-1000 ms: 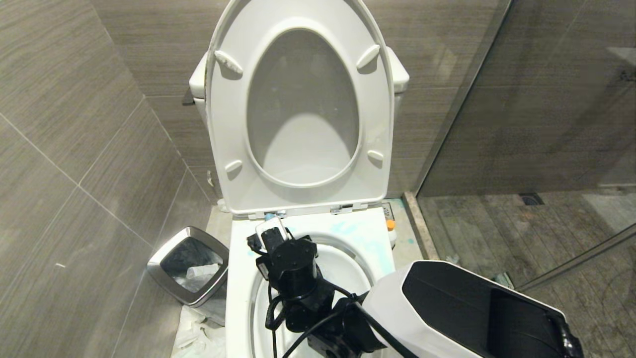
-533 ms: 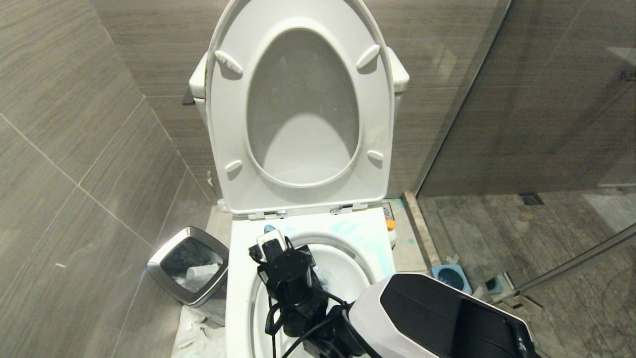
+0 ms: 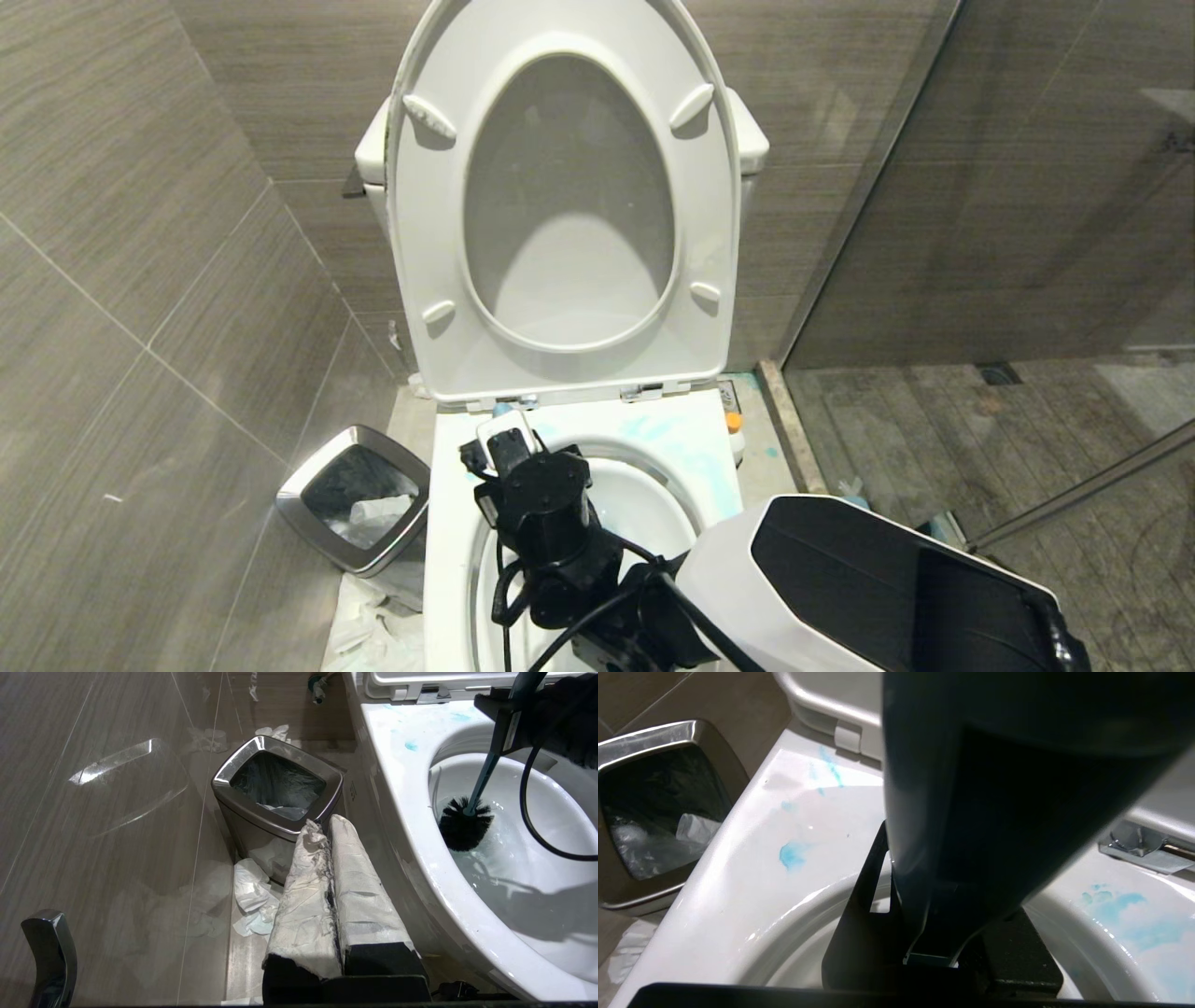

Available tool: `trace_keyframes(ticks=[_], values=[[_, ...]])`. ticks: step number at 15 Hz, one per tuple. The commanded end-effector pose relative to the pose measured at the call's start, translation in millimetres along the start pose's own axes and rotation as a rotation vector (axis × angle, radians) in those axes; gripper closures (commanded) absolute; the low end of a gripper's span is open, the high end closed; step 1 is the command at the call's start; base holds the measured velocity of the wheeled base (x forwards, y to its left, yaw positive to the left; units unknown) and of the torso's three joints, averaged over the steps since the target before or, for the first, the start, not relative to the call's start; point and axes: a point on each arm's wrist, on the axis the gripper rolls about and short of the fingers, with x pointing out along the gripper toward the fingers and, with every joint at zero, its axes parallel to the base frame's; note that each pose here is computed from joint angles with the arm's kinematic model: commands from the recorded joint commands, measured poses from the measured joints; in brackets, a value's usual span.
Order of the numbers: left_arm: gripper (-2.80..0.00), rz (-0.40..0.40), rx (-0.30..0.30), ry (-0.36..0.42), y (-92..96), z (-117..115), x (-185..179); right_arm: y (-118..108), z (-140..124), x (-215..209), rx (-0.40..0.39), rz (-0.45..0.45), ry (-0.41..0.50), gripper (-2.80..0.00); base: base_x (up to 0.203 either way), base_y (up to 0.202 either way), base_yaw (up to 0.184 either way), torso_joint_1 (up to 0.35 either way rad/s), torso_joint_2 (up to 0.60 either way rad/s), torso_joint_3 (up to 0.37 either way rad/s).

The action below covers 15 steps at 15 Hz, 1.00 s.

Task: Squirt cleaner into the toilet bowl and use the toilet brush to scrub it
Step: Scrub the toilet bowl

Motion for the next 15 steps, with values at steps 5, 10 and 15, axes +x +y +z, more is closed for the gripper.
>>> trace_keyframes(ticks=[5, 10, 15], values=[[0.00, 0.000, 0.000, 0.001, 0.0, 0.2, 0.0, 2.7, -43.7, 9.7, -0.016, -0.012, 0.063, 0.00, 0.000, 0.000, 0.000, 0.000, 0.00, 0.000], [0.00, 0.000, 0.000, 0.001, 0.0, 0.1, 0.1, -11.2, 3.7, -3.6, 0.035, -0.019, 0.012, 0.00, 0.000, 0.000, 0.000, 0.000, 0.00, 0.000], [0.00, -0.001, 0.000, 0.002, 0.0, -0.1, 0.1, -39.2, 84.6, -49.7, 0.099, -0.007, -0.074, 0.00, 0.000, 0.000, 0.000, 0.000, 0.00, 0.000]])
